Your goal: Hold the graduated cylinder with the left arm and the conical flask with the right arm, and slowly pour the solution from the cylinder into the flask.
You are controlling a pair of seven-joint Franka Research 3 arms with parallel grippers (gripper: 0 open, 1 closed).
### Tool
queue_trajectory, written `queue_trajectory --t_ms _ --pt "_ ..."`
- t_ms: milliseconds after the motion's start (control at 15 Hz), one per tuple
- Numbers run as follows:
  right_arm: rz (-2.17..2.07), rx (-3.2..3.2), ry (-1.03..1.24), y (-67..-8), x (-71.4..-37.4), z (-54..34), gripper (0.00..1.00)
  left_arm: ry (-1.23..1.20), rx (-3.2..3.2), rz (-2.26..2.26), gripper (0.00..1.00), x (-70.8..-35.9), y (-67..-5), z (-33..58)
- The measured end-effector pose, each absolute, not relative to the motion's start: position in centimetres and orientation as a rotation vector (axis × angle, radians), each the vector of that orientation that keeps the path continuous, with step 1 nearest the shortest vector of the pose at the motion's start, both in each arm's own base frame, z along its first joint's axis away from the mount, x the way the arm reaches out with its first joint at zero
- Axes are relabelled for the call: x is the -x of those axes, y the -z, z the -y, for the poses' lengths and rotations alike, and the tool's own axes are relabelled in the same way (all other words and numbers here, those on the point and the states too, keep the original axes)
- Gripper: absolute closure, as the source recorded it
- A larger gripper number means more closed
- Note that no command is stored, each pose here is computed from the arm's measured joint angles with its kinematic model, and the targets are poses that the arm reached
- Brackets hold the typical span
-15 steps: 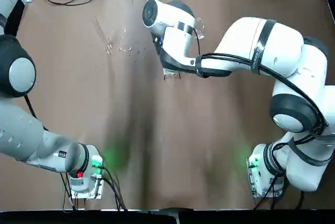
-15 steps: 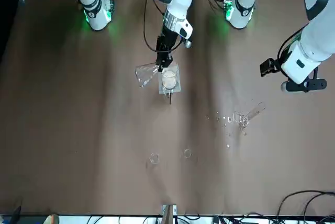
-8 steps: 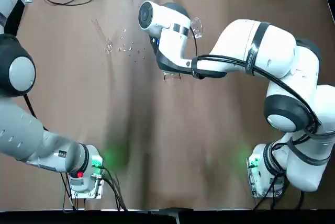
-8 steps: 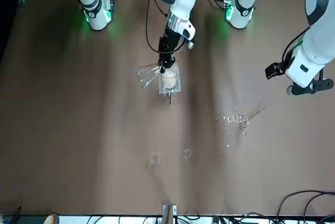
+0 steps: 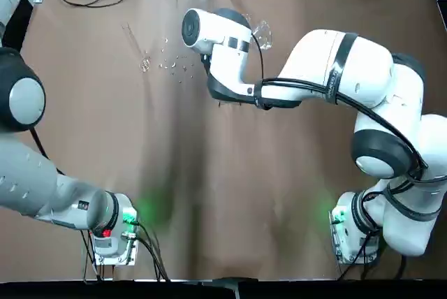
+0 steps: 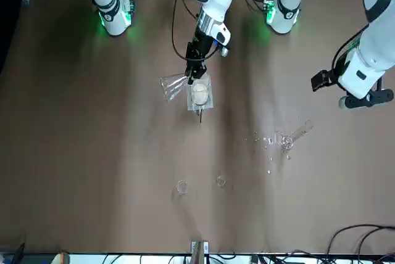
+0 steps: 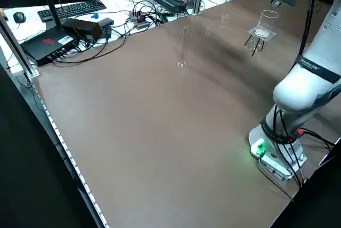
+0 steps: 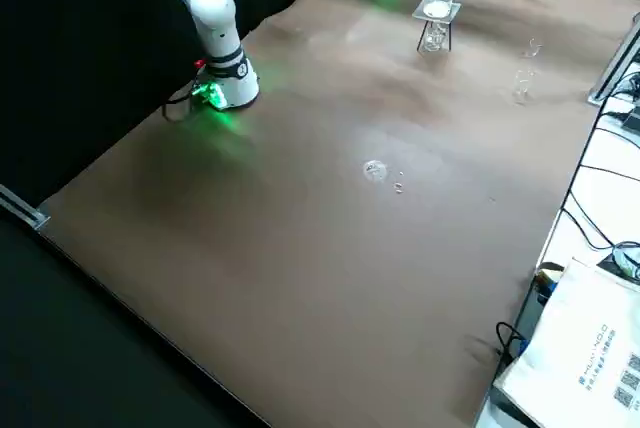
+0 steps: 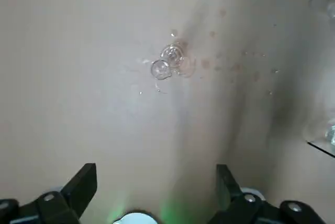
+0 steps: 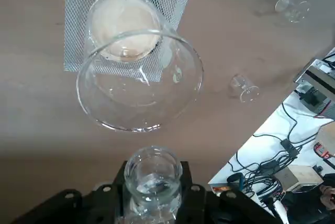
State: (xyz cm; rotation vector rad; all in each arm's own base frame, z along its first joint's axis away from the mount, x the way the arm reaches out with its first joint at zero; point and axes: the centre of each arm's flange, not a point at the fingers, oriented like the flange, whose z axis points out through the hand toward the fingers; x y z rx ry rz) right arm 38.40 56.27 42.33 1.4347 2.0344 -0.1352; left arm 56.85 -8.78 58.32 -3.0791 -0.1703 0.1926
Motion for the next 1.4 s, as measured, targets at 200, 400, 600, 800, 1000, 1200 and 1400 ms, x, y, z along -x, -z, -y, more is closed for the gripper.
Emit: queue_trajectory --t_ms 200,400,600,800,1000,1200,1400 --pt "-2.027 -1.426 0.140 -42.3 -38.4 -56.2 0.61 -0.162 3.091 0.137 0.00 -56.3 -59.5 9.1" --pt "-2.016 -1.412 0.149 -42.4 -38.2 -56.3 0.61 -0.133 3.101 0.045 0.00 -56.0 -60.2 9.3" --pt "-2.013 -1.408 0.152 -42.4 -38.1 -56.3 0.61 -0.129 3.102 0.031 0.00 -55.9 -60.4 9.6" --pt "-2.004 -1.396 0.150 -42.6 -38.1 -56.3 0.61 -0.130 3.102 0.027 0.00 -55.9 -60.3 9.7" --pt "-1.988 -1.373 0.162 -42.6 -37.8 -56.4 0.61 -0.130 3.102 0.027 0.00 -55.9 -60.3 9.7" --pt "-1.987 -1.358 0.172 -42.2 -37.3 -56.7 0.61 -0.130 3.102 0.029 0.00 -55.9 -60.3 9.6" --pt "-1.982 -1.354 0.178 -42.1 -37.3 -56.8 0.61 -0.132 3.101 0.032 0.00 -55.9 -60.3 9.5"
